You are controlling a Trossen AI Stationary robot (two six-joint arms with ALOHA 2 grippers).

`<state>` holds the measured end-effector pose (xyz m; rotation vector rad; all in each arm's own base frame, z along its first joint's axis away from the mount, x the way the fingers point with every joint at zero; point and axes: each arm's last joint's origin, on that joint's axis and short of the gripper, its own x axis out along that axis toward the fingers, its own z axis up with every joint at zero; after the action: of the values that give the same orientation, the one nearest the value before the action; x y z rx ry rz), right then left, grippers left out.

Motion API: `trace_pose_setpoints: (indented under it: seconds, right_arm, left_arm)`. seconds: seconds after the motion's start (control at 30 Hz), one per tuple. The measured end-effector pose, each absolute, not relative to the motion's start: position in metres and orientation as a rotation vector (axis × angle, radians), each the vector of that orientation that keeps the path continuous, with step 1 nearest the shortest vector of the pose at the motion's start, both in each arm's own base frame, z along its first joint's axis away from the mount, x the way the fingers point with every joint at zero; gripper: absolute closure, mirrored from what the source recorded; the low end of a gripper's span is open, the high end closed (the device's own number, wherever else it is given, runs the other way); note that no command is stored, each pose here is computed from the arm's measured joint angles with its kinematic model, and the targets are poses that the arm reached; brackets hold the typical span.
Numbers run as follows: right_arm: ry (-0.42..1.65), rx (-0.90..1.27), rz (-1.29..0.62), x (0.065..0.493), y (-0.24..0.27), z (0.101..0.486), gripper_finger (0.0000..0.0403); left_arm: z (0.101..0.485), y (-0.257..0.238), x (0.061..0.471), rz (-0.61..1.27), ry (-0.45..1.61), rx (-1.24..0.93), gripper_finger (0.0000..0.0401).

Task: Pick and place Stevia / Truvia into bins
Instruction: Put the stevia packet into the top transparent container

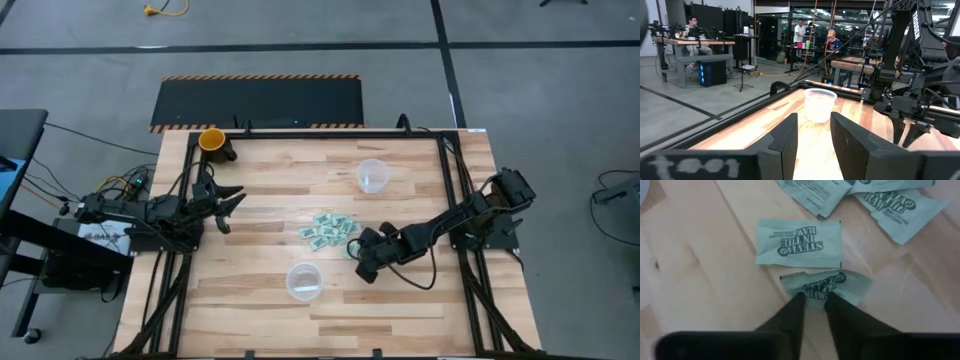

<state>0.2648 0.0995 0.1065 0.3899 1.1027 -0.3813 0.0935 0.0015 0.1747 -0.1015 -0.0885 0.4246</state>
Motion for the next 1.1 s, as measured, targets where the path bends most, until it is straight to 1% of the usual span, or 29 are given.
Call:
trace_pose_setpoints:
  seconds: [0.07, 0.13, 0.27, 0.33, 0.5, 0.6, 0.73, 0.83, 0.97, 1.1]
  right_arm:
    - [1.096, 0.421, -0.384, 0.265, 0.102, 0.107, 0.0379]
    - [1.09, 0.449, -0.394, 0.264, 0.104, 0.107, 0.0395]
    - [1.079, 0.506, -0.401, 0.263, 0.109, 0.108, 0.0392]
    - [1.088, 0.515, -0.376, 0.264, 0.113, 0.111, 0.0399]
    - [1.084, 0.544, -0.315, 0.267, 0.121, 0.128, 0.0401]
    - [0.979, 0.549, -0.326, 0.275, 0.123, 0.151, 0.0401]
    - [0.872, 0.483, -0.465, 0.277, 0.11, 0.179, 0.0402]
    - [0.807, 0.4, -0.611, 0.274, 0.094, 0.203, 0.0402]
    - [0.795, 0.277, -0.801, 0.264, 0.064, 0.222, 0.0402]
    - [0.856, 0.221, -0.844, 0.26, 0.031, 0.233, 0.0402]
  left_arm:
    - [0.175, 0.001, 0.094, 0.424, -0.088, -0.102, 0.0297]
    - [0.175, 0.001, 0.094, 0.424, -0.088, -0.101, 0.0297]
    - [0.175, 0.001, 0.094, 0.424, -0.089, -0.102, 0.0297]
    - [0.175, 0.001, 0.094, 0.424, -0.088, -0.101, 0.0297]
    - [0.175, 0.001, 0.094, 0.424, -0.088, -0.102, 0.0297]
    - [0.175, 0.001, 0.094, 0.424, -0.088, -0.101, 0.0297]
    - [0.175, 0.001, 0.094, 0.424, -0.089, -0.102, 0.0297]
    - [0.175, 0.001, 0.094, 0.424, -0.089, -0.102, 0.0297]
    - [0.175, 0.001, 0.094, 0.424, -0.088, -0.102, 0.0297]
    - [0.175, 0.001, 0.094, 0.424, -0.088, -0.101, 0.0297]
